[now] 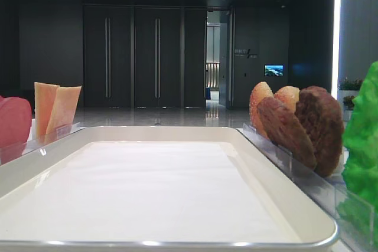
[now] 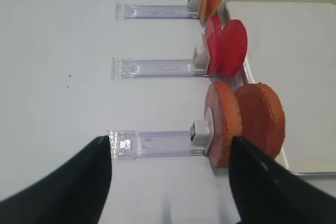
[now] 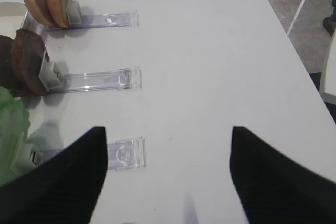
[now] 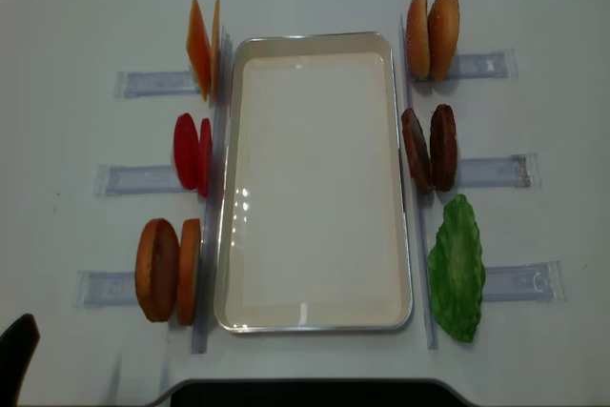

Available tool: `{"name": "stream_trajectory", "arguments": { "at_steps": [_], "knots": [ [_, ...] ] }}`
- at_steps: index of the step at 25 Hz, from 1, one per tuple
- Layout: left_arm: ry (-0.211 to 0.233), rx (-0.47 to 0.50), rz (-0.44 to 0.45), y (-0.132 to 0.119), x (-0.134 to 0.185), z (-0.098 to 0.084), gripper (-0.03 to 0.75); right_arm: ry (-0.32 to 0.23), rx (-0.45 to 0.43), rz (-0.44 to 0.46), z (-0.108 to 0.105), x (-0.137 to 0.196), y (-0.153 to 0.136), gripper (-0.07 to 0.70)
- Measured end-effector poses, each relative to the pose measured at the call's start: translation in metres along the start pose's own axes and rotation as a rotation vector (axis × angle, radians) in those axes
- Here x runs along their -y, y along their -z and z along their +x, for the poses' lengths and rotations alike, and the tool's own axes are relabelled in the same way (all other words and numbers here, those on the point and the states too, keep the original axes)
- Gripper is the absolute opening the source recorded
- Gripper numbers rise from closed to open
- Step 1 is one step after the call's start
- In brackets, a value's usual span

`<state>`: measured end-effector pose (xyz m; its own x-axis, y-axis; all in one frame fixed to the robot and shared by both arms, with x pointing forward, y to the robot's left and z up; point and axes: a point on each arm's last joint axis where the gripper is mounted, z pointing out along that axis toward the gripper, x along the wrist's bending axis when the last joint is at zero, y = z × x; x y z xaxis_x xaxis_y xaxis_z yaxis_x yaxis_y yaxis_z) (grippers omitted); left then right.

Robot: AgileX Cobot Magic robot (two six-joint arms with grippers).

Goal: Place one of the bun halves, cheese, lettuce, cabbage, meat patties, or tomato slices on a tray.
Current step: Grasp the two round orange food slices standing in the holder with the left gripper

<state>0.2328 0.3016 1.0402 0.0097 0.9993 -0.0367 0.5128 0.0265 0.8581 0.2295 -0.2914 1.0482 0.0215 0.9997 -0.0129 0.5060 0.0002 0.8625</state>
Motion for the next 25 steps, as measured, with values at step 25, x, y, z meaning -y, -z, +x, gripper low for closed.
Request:
{"name": "stream_trajectory", "arguments": {
  "at_steps": [25],
  "knots": [
    [-0.006, -0.028, 0.477, -0.057, -0.109, -0.004, 0.517, -0.008, -0.016, -0.001, 0.001, 0.0, 0.0, 0.472]
  ]
}}
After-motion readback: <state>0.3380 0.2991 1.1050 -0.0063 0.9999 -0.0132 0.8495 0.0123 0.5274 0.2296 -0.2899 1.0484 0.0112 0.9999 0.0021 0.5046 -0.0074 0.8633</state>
